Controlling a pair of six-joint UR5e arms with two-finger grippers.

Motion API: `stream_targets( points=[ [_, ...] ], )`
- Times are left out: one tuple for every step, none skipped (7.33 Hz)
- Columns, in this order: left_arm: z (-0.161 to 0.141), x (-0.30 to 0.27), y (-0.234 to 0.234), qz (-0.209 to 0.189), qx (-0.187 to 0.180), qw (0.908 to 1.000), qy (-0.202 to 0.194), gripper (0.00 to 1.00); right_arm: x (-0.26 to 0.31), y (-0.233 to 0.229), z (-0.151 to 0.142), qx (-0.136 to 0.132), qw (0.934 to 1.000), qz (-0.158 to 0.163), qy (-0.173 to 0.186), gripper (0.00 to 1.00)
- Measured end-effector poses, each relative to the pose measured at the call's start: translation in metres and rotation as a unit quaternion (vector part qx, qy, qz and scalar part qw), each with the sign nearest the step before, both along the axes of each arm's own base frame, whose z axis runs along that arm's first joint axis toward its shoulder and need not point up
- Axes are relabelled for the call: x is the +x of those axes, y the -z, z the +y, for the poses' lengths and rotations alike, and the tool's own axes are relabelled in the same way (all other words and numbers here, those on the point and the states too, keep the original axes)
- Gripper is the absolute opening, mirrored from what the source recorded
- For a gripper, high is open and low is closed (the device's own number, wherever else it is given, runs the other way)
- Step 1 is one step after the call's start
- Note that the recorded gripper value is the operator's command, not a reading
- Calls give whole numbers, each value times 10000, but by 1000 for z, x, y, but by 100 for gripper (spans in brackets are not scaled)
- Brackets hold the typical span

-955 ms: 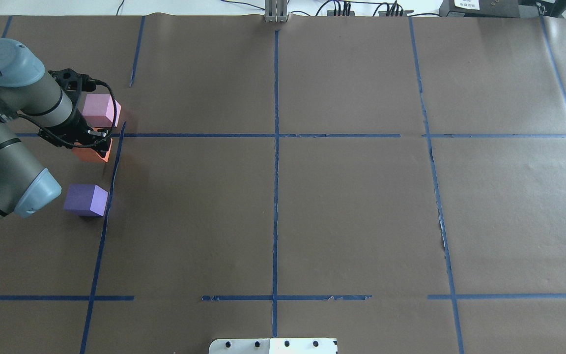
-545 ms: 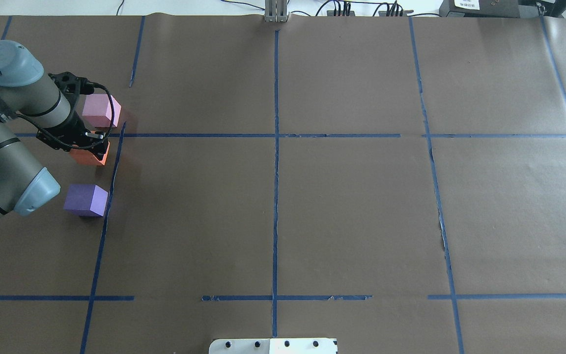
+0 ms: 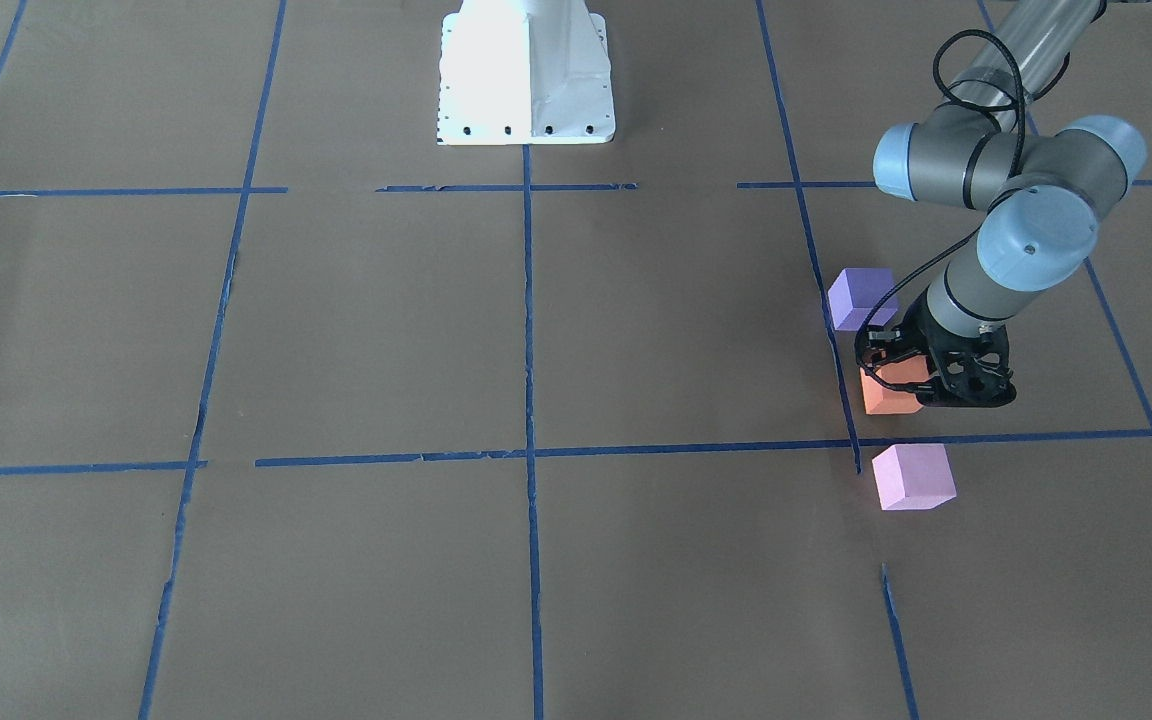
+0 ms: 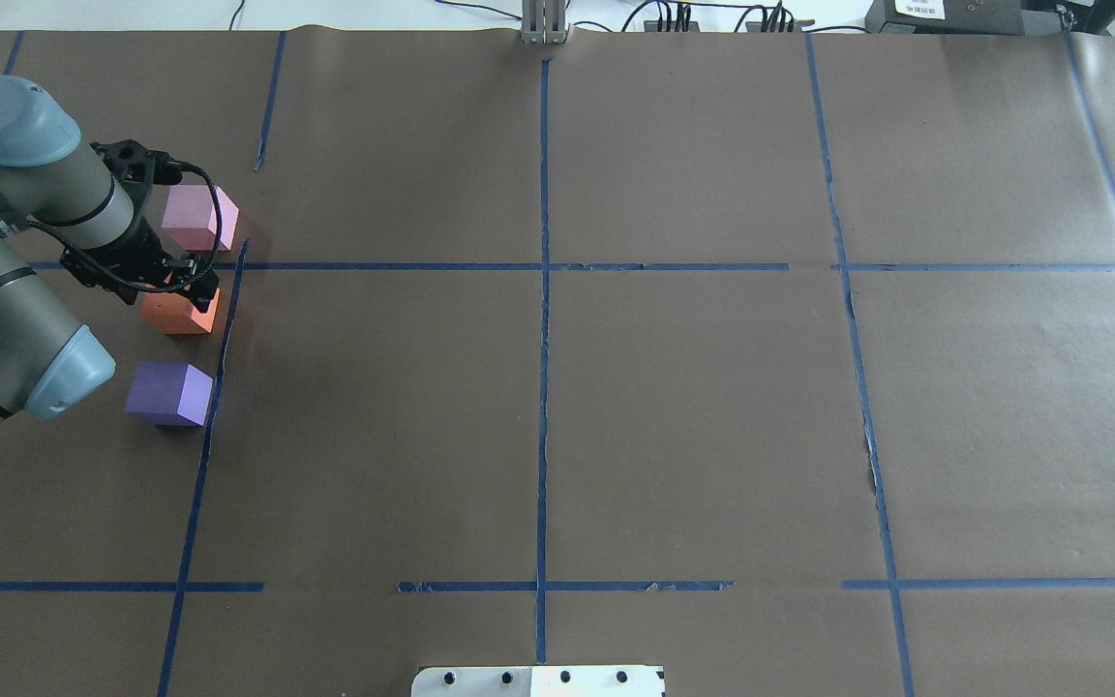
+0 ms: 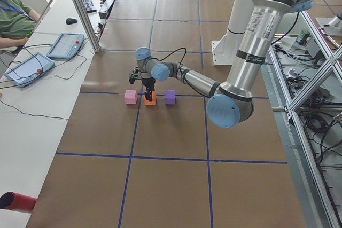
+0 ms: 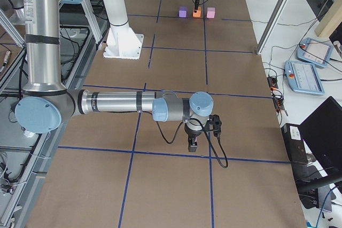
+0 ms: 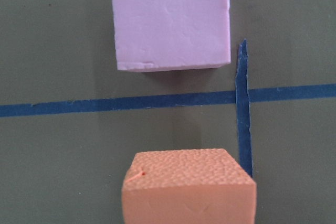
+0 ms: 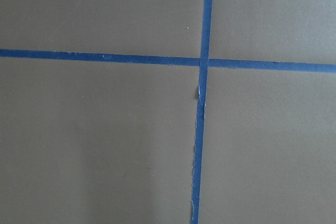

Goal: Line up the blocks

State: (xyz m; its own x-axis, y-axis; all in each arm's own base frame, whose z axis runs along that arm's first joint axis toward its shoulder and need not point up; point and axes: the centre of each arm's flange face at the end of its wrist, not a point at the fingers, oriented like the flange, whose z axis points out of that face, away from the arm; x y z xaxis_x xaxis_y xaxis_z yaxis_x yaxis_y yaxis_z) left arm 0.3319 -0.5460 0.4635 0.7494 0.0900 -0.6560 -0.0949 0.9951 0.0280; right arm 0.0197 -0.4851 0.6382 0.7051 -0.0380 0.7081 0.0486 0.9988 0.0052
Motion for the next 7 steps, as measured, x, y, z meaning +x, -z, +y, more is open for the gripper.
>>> stream_targets(
  points=[
    [-1,-2,0,1,10,10000,5,100,0,0,0,-1,10000,-2,0,100],
    [-3,-4,2,12,27,10000,24,100,0,0,0,-2,10000,-3,1,100],
    [-9,-14,10,42,72,9999,109,100,0,0,0,-2,10000,0,2,100],
    [-22,-36,24,93,236,9995,213,100,0,0,0,-3,10000,2,2,100],
    [-31,-61,42,141,589,9980,160,100,0,0,0,-2,10000,2,1,100],
    [-38,-89,58,160,980,9950,106,100,0,0,0,-2,10000,1,0,100],
    [-49,-133,67,117,1278,9916,166,100,0,0,0,-1,10000,0,0,100]
  ],
)
